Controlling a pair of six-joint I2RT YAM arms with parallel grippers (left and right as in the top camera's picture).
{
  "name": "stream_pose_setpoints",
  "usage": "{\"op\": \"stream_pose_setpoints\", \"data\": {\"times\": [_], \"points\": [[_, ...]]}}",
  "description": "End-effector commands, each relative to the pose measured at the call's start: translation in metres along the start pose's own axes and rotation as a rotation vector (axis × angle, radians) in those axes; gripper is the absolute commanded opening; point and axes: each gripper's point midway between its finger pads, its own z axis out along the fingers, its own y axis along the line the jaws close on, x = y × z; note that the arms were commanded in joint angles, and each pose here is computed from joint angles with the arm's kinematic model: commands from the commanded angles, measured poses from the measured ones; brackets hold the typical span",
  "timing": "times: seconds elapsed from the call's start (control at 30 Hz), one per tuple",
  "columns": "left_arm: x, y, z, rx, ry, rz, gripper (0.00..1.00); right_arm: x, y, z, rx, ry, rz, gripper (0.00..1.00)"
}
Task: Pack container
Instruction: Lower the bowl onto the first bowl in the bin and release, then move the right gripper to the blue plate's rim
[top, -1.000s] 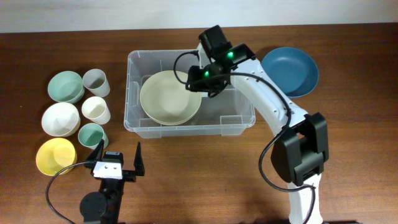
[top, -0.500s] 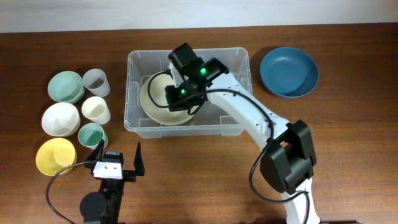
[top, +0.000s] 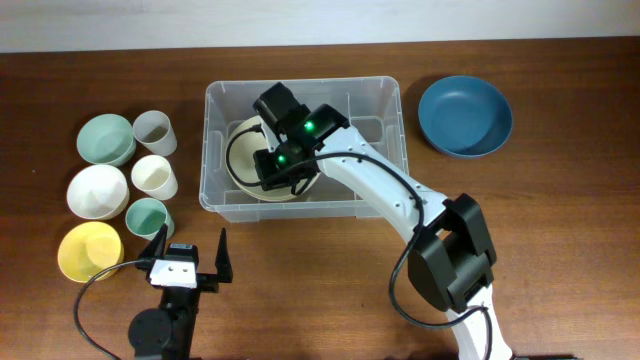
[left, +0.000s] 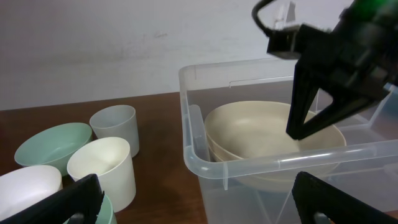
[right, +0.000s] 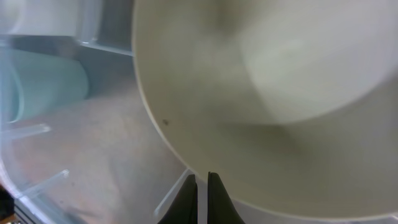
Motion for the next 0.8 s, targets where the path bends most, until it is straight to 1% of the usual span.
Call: {"op": "stream_pose_setpoints", "data": {"times": [0.0,0.33,0.53,0.77], "points": [[0.001,0.0,0.0,0.0,0.001,0.015,0.99,0.0,-0.002,0.009,0.013,0.006,-0.008,0.04],[0.001,0.0,0.0,0.0,0.001,0.015,1.0,0.01,0.0,0.017,0.02,0.046,-0.008,0.04],[0.001,0.0,0.0,0.0,0.001,0.015,0.99,0.02,0.006,0.03,0.025,0.076,-0.021,0.04],[0.001,0.0,0.0,0.0,0.001,0.015,0.99,0.022,0.002,0.037,0.032,0.091,-0.015,0.04]]}}
